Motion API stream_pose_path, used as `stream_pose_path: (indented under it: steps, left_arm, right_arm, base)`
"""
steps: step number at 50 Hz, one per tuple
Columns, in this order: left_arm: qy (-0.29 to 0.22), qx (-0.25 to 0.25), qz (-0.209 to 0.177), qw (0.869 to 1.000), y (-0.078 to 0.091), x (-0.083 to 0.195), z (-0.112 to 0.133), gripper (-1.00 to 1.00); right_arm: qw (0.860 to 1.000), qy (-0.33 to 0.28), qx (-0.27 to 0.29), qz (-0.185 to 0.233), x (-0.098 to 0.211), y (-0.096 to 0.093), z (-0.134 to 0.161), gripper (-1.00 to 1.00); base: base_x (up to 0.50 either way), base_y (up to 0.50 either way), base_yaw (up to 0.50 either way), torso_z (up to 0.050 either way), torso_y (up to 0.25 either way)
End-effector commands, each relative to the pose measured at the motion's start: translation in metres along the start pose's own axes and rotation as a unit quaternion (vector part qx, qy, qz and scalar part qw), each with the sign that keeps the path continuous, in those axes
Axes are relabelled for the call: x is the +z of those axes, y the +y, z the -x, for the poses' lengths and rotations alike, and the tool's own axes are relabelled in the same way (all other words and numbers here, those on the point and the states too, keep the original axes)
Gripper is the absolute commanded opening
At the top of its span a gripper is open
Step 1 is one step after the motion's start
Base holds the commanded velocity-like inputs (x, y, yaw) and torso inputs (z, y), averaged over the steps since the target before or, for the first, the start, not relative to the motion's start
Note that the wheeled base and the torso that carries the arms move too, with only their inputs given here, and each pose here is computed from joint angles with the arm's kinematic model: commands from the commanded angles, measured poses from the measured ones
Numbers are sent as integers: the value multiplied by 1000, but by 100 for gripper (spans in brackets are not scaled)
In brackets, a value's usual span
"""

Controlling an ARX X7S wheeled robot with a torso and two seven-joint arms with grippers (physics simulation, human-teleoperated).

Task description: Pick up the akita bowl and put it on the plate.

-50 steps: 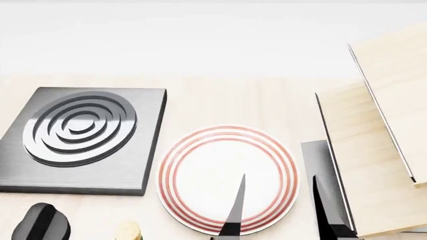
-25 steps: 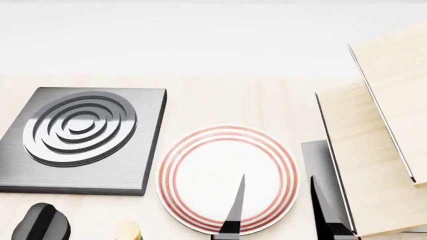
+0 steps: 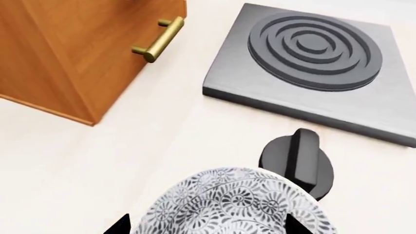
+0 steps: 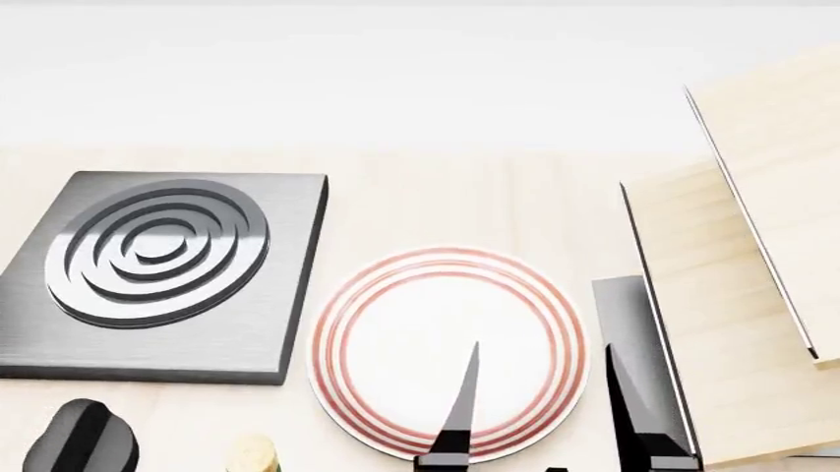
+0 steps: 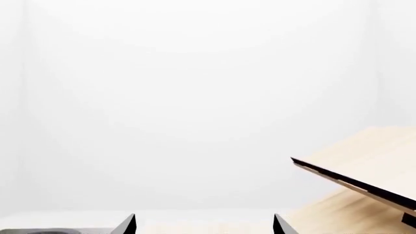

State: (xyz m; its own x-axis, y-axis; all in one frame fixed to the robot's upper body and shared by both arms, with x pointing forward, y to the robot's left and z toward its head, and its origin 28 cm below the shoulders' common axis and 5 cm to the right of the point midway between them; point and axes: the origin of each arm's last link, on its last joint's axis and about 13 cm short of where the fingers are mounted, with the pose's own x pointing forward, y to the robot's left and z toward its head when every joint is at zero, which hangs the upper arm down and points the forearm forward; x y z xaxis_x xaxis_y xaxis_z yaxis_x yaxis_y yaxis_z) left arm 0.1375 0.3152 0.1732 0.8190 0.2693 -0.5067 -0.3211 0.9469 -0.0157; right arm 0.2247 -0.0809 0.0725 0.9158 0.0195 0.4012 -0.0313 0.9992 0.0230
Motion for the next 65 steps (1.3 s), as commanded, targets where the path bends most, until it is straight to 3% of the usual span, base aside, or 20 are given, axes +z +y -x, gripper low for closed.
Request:
stream_pose_path:
  steps: [1, 18, 31, 65]
  left_arm:
    - [3, 7, -6, 1000, 4, 3, 7, 100]
    - [15, 33, -13, 999, 12, 7, 14, 100]
    - [46, 37, -34, 998, 11, 1, 5, 100]
    - [90, 58, -37, 994, 21, -16, -5, 100]
  right_arm:
    - [1000, 3, 0, 1, -1, 0, 0, 100]
    - [1000, 4, 0, 1, -2, 0, -1, 100]
    - [1000, 3, -1, -1, -2, 0, 0, 100]
    - [1000, 13, -5, 0, -9, -1, -1, 100]
  base:
    - [0, 0, 0, 0, 0]
    - [0, 0, 0, 0, 0]
    - [0, 0, 0, 0, 0]
    - [0, 0, 0, 0, 0]
